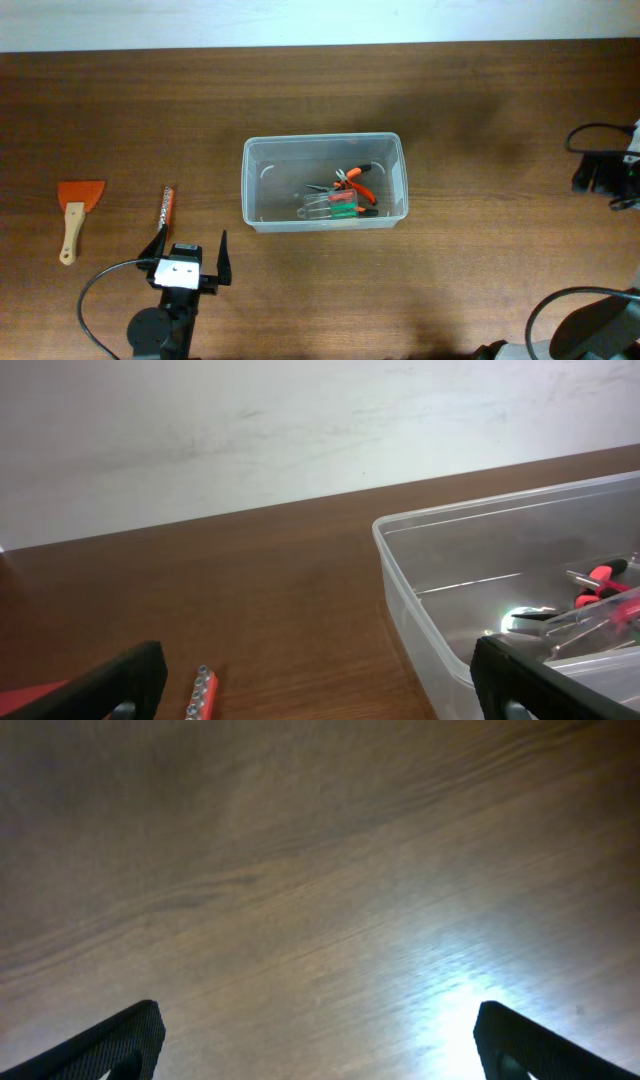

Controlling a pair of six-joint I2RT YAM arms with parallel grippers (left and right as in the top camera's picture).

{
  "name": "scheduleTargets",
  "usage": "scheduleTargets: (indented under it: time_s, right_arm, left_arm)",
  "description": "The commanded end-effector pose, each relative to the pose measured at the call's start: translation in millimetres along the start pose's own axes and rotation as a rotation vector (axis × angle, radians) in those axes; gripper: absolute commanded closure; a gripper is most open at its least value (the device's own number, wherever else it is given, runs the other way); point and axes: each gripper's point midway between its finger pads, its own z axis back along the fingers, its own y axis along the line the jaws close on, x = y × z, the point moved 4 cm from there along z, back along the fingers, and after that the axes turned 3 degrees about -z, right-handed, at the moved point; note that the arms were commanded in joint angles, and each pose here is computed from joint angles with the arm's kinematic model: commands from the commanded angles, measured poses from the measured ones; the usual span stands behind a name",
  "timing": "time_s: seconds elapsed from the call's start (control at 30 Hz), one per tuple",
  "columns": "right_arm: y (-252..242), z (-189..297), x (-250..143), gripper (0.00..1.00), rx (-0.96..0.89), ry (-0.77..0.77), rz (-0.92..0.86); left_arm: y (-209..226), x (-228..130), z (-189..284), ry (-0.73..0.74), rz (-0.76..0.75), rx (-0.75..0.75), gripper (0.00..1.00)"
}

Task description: Pack container

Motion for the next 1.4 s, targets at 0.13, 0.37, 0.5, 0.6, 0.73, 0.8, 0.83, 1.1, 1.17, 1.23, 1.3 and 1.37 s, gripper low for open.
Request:
scheduleTargets:
  time_s: [0.13,0.37,0.5,0.6,0.73,0.8,0.83,1.1,1.17,1.23,1.3,1.37]
  right_arm:
    - [5,-31,-16,0.01,0.038,0.018,-0.015]
    - [4,-36,-14,0.01,0.035,0.003,-0.013]
    - [4,-36,-14,0.01,0.035,0.001,-0.013]
    - [4,-36,-14,0.01,0.035,0.001,-0.014]
    - [4,-36,-14,0.01,0.035,0.001,-0.013]
    - [4,-36,-14,0.01,0.035,0.001,-0.013]
    - [4,-36,-14,0.01,0.035,0.001,-0.014]
    - [4,-36,-14,0.01,0.035,0.001,-0.014]
    - [4,-36,-14,0.01,0.035,0.001,-0.014]
    - [4,-36,-14,0.01,0.035,0.001,-0.014]
    - [4,-36,-14,0.01,0.035,0.001,-0.013]
    - [4,-36,-14,0.01,0.035,0.001,-0.014]
  left_arm:
    - [0,-2,0,-0.001,0.006,-0.002,0.01]
    - [0,-2,0,-0.001,0.006,-0.002,0.01]
    - [0,-2,0,-0.001,0.006,-0.002,0.01]
    - [0,-2,0,-0.001,0.006,-0.002,0.01]
    - [0,-2,0,-0.001,0.006,-0.002,0.01]
    - [0,-2,0,-0.001,0.006,-0.002,0.01]
    - [0,-2,0,-0.001,0.006,-0.002,0.01]
    - [9,-5,0,0.019,0.006,0.066,0.01]
    - [9,-5,0,0.019,0.006,0.065,0.01]
    - [8,-5,0,0.018,0.006,0.063,0.01]
    - [8,-5,0,0.018,0.006,0.064,0.01]
    - [8,-5,0,0.018,0.006,0.063,0.01]
